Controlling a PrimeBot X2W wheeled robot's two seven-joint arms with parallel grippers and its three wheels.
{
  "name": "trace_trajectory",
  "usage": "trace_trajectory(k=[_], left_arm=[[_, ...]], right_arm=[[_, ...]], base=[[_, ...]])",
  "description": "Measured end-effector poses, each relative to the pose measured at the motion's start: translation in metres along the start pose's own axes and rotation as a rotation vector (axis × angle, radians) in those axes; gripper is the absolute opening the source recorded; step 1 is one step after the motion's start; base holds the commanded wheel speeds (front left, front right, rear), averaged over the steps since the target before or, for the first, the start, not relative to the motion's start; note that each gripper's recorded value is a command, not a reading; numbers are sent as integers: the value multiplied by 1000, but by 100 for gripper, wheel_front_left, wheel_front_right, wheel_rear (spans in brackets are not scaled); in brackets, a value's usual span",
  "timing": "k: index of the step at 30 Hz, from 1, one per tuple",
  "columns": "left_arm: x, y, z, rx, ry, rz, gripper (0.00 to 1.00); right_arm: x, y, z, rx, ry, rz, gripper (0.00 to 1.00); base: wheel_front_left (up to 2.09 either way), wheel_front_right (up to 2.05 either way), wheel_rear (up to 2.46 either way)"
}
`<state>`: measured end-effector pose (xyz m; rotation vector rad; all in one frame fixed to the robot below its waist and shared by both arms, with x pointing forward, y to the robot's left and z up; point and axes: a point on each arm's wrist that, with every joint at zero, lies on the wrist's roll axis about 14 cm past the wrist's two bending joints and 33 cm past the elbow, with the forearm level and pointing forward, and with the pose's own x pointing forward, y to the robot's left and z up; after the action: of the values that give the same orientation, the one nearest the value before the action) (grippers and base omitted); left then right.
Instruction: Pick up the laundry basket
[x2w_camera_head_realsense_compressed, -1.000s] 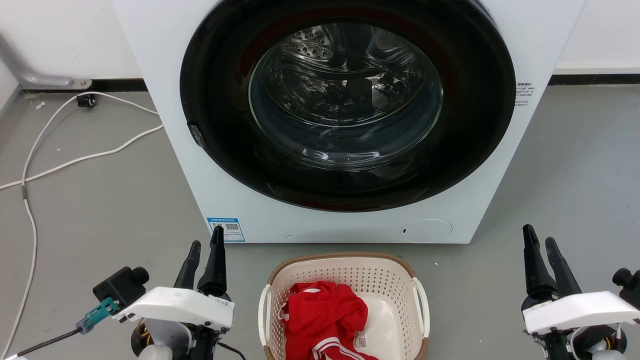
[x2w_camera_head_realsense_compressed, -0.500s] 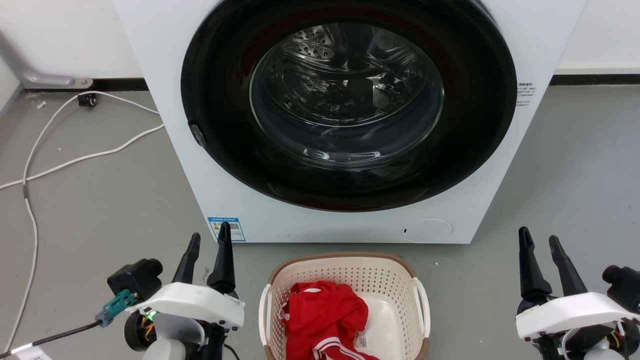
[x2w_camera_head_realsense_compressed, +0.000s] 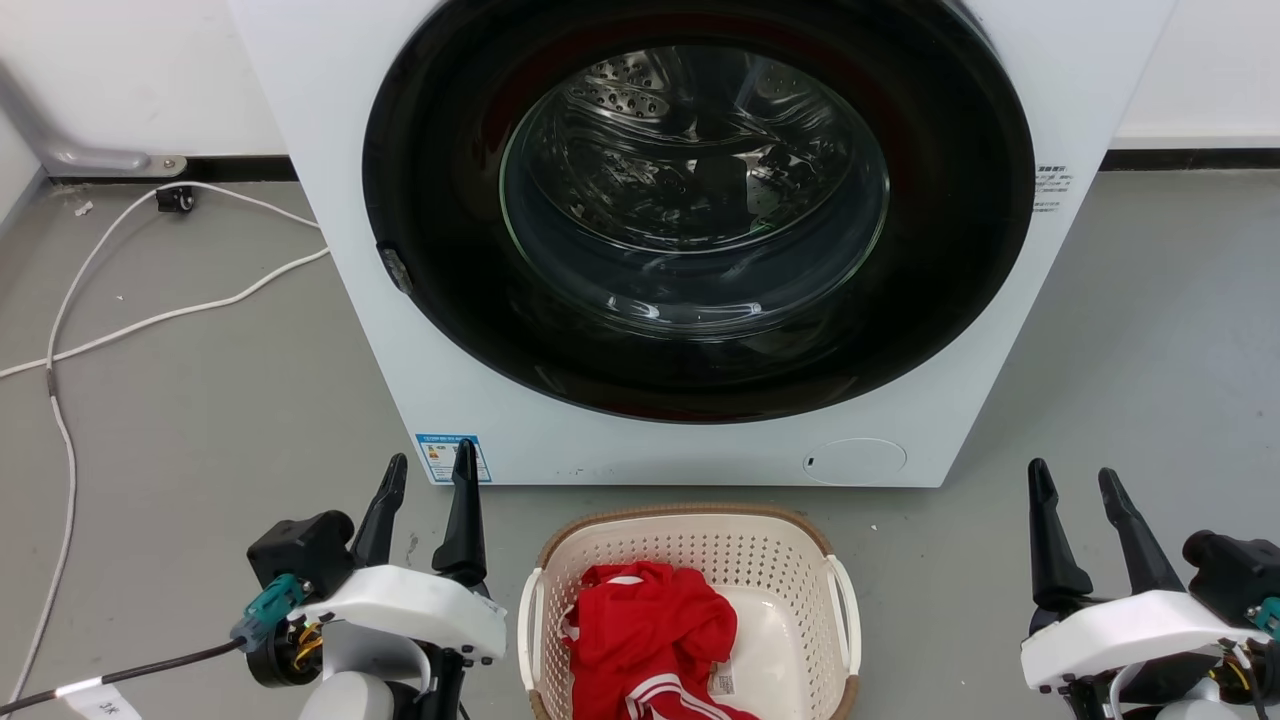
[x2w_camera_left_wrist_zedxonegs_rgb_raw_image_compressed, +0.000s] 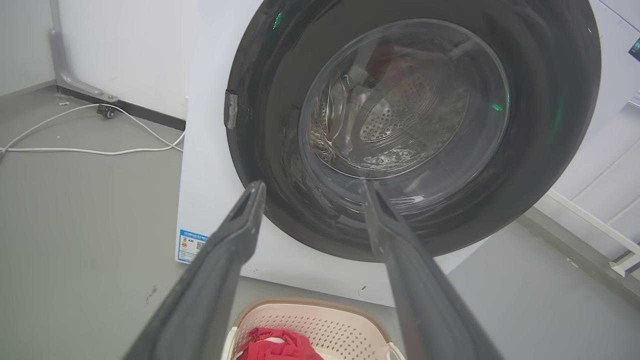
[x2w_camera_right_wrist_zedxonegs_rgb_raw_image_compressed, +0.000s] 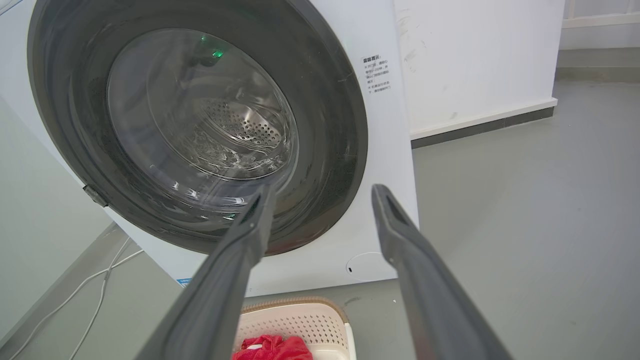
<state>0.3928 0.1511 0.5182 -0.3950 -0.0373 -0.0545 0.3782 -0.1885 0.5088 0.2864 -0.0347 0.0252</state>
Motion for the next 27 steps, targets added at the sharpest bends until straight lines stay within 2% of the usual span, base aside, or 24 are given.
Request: trace_trajectory(k=[27], left_arm=[[2, -8, 3, 236, -43, -27, 100]], right_arm=[[0, 9, -2, -212, -8, 49, 100]], base=[[0, 0, 0]])
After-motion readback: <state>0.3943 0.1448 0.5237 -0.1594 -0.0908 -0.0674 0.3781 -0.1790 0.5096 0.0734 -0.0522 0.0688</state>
